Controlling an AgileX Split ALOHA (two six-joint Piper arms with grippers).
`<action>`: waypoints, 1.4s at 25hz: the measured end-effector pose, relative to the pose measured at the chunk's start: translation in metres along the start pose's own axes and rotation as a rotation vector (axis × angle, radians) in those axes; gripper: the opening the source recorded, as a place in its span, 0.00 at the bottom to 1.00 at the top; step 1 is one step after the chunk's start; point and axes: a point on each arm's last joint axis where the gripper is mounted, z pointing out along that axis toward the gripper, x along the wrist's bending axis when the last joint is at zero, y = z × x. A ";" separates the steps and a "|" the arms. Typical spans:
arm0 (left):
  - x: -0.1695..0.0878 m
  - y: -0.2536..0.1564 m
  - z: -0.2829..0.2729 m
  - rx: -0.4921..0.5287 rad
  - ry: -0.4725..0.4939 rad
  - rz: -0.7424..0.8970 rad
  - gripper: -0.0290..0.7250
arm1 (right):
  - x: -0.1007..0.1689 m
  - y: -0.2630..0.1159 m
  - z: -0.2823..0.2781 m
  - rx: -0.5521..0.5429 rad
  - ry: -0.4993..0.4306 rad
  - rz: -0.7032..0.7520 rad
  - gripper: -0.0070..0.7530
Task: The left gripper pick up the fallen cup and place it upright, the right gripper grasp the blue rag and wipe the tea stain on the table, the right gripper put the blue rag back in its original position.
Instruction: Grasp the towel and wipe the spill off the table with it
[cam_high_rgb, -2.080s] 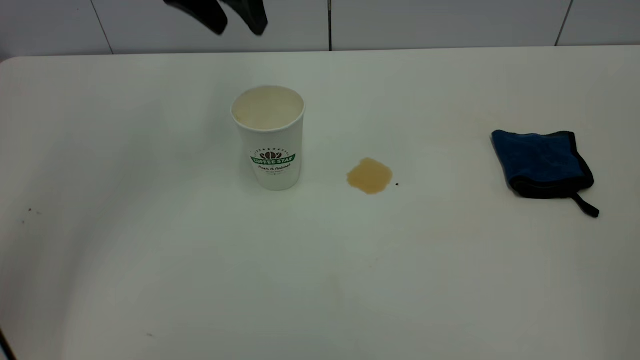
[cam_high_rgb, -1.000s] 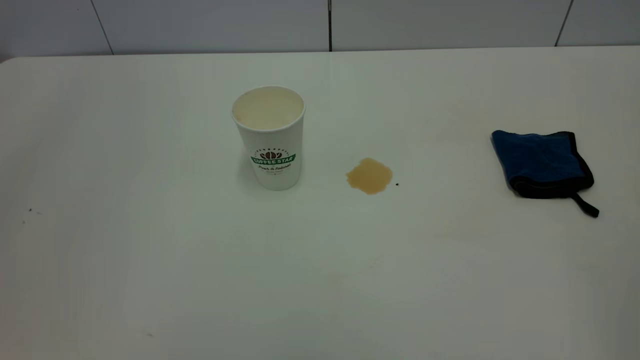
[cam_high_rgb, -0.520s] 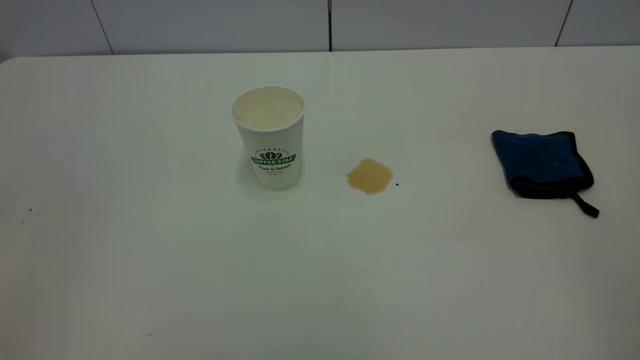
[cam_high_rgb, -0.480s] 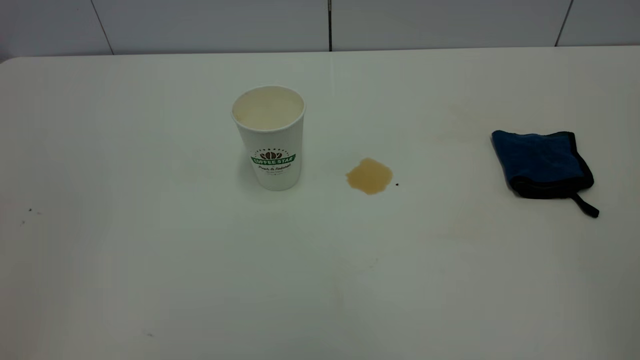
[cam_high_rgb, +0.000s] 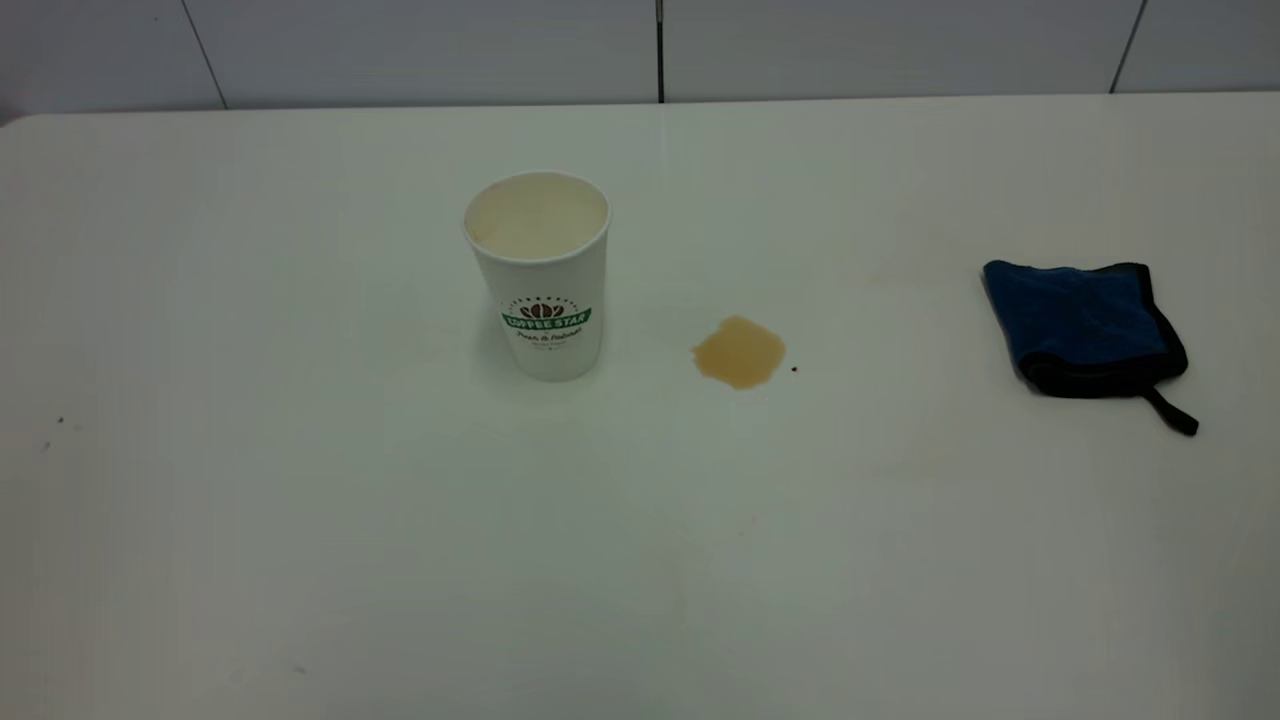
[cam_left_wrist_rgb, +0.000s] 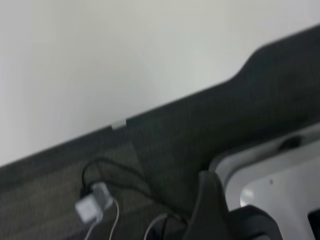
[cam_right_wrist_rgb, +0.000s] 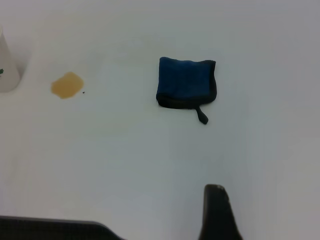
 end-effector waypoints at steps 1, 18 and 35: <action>0.000 -0.004 -0.004 -0.037 0.003 -0.003 0.81 | 0.000 0.000 0.000 0.000 0.000 0.000 0.71; -0.002 -0.053 -0.033 -0.421 0.179 -0.222 0.81 | 0.000 0.000 0.000 0.000 0.000 0.000 0.71; -0.004 -0.057 -0.034 -0.445 0.220 -0.272 0.81 | 0.000 0.000 0.000 0.000 0.000 0.000 0.71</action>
